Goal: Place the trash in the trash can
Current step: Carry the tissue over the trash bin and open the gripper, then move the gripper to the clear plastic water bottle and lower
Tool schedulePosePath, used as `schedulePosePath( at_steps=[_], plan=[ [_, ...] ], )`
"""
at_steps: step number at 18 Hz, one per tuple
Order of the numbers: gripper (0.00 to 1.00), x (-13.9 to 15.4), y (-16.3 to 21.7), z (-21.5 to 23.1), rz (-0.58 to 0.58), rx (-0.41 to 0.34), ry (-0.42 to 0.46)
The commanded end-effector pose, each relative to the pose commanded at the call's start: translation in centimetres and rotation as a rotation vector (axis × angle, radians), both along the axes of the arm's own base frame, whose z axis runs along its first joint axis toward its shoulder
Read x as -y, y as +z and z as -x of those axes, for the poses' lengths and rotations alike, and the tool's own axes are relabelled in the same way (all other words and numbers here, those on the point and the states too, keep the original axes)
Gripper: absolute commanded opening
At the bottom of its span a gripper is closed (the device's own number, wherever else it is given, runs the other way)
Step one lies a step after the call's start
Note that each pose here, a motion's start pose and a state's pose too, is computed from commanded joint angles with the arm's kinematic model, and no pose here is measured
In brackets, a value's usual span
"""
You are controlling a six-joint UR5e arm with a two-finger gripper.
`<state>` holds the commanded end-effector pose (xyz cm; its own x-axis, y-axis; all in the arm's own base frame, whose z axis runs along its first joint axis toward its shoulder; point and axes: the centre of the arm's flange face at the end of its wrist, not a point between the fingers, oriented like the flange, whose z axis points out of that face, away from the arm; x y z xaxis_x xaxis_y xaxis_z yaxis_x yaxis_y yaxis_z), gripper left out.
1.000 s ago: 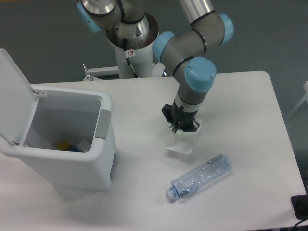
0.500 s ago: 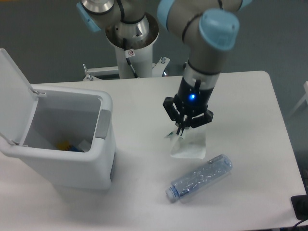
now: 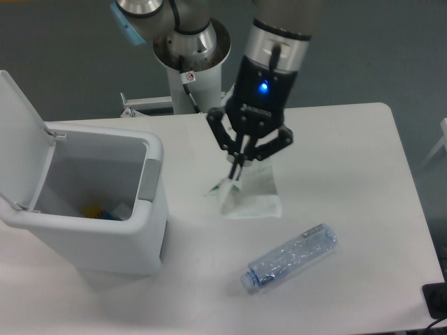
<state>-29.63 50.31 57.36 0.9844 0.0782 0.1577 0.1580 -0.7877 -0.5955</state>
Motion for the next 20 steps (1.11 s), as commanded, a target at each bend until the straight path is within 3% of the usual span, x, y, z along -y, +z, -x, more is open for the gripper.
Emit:
schedulePosePath(
  at_steps=[2, 6, 7, 10, 12, 20],
  plan=[
    [0.00, -1.5, 0.8, -4.3, 0.000, 0.035, -0.005],
    [0.00, -3.0, 1.2, -8.5, 0.003, 0.044, -0.056],
    [0.07, -3.2, 1.3, -9.2, 0.002, 0.042, -0.070],
    [0.59, -4.0, 0.8, -10.5, 0.005, 0.040, -0.107],
    [0.88, -4.2, 0.4, -10.3, 0.003, 0.038, -0.109],
    [0.95, -5.3, -0.3, -8.0, -0.020, 0.011, -0.089]
  ],
)
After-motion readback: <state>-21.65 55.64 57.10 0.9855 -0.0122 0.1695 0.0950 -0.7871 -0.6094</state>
